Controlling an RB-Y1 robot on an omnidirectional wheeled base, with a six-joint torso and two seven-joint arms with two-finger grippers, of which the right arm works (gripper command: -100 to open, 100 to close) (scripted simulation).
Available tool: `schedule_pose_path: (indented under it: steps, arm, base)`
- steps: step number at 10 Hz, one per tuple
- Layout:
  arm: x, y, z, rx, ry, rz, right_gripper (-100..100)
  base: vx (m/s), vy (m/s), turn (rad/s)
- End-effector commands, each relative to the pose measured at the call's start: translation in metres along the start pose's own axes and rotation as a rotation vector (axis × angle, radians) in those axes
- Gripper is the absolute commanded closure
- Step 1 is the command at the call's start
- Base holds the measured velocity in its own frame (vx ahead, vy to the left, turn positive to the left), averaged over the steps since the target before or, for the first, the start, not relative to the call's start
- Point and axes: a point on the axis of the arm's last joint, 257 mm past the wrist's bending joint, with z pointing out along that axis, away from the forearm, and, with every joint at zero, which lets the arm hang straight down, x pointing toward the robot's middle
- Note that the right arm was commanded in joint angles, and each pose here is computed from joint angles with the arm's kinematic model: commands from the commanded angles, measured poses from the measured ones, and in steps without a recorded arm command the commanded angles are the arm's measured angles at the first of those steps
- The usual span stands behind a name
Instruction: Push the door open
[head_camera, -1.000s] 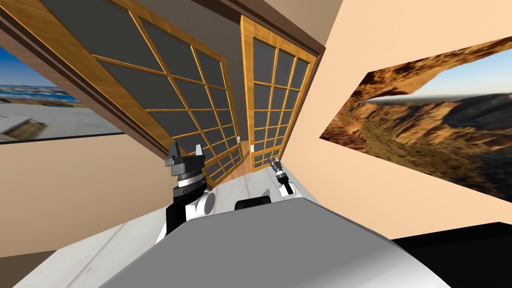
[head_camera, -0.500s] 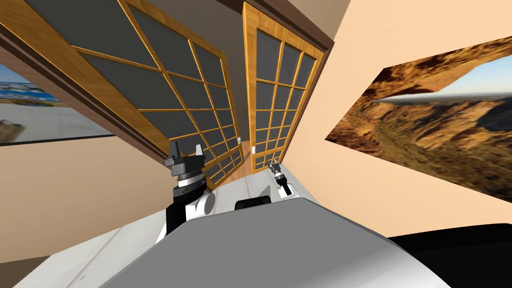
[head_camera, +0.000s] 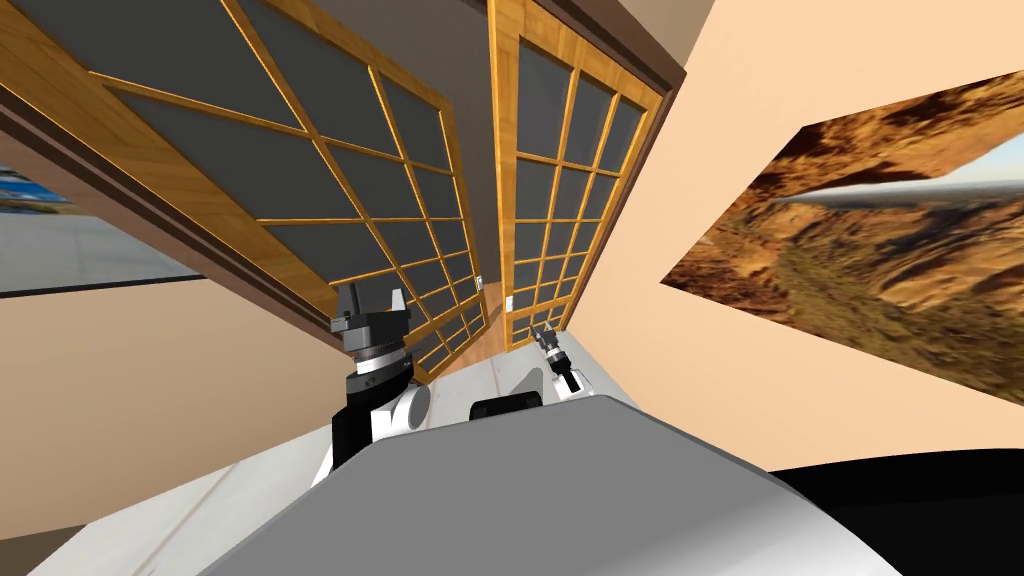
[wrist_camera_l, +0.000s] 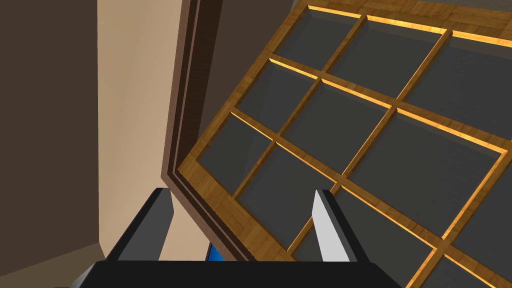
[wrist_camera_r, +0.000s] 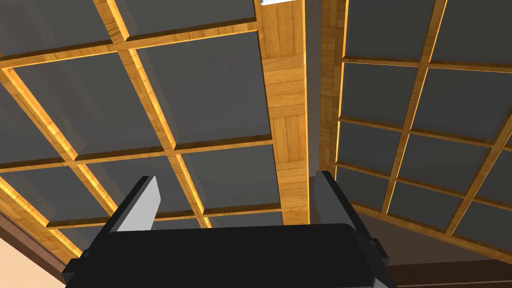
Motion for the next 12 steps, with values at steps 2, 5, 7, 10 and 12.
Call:
schedule_pose_path:
  steps: [2,5,7,10,12]
  arm:
    - [0.018,0.007,-0.0026,-0.006,0.031,-0.035,-100]
    - [0.034,0.013,-0.0056,-0.013,0.061,-0.063,-100]
    - [0.045,0.018,-0.0078,-0.019,0.08,-0.082,-100]
    - [0.069,0.033,-0.0132,-0.036,0.123,-0.119,-100]
    - [0.08,0.041,-0.0161,-0.046,0.144,-0.135,-100]
  base:
    - [0.098,0.013,0.013]
    - [0.097,0.02,0.009]
    - [0.093,0.019,0.009]
    - [0.145,0.018,0.015]
    - [0.135,0.004,0.01]
